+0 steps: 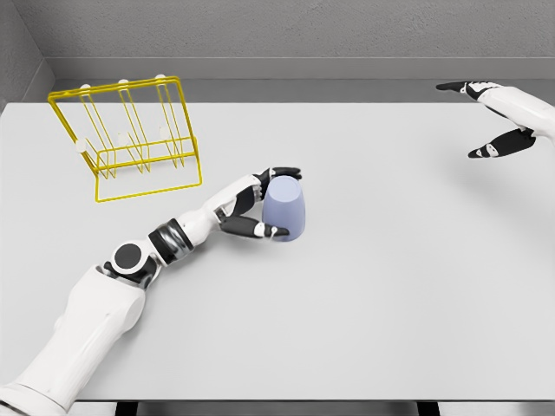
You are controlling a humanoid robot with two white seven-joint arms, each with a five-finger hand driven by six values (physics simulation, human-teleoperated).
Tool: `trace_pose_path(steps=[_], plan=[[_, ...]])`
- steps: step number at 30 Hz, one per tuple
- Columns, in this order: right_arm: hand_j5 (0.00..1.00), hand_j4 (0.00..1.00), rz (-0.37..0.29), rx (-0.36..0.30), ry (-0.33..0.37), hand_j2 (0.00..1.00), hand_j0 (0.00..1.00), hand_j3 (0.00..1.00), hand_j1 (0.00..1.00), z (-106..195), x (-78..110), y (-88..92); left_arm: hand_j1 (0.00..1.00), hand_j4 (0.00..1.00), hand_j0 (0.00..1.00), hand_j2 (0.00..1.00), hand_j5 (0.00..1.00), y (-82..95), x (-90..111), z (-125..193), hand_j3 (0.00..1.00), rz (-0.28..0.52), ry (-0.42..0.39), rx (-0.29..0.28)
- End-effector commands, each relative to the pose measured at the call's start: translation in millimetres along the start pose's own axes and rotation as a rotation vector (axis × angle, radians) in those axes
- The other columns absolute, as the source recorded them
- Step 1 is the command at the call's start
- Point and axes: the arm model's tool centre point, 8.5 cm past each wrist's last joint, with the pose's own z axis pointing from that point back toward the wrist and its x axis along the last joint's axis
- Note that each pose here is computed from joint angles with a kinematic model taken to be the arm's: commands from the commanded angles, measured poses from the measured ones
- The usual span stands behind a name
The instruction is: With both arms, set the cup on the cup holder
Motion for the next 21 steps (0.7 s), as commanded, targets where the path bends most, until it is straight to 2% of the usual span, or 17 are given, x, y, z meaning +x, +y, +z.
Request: trace_pose_path(steps=[1, 5, 9, 13, 21], plan=[[1.00, 1.00, -0.005, -0.007, 0.000, 1.00, 1.00, 1.00, 1.00, 0.2, 0.1, -1.9, 0.60, 0.60, 0.60, 0.60, 0.60, 0.6, 0.8, 0.2, 0.60, 0.006, -0.005, 0.003], [1.00, 1.00, -0.005, -0.007, 0.000, 1.00, 1.00, 1.00, 1.00, 0.2, 0.1, -1.9, 0.54, 0.54, 0.54, 0.54, 0.54, 0.6, 0.9, 0.2, 0.54, 0.005, -0.006, 0.003], [1.00, 1.00, -0.005, -0.007, 0.000, 1.00, 1.00, 1.00, 1.00, 0.2, 0.1, -1.9, 0.54, 0.54, 0.54, 0.54, 0.54, 0.5, 0.7, 0.2, 0.54, 0.005, -0.004, 0.001], [1.00, 1.00, -0.005, -0.007, -0.003, 1.00, 1.00, 1.00, 1.00, -1.0, 0.8, -1.2, 0.45, 0.45, 0.45, 0.45, 0.45, 0.4, 0.1, 1.1, 0.45, 0.005, -0.002, 0.000], [1.00, 1.00, -0.005, -0.007, -0.003, 1.00, 1.00, 1.00, 1.00, -1.0, 0.8, -1.2, 0.45, 0.45, 0.45, 0.45, 0.45, -0.5, 5.7, 3.8, 0.45, 0.006, -0.028, -0.003]])
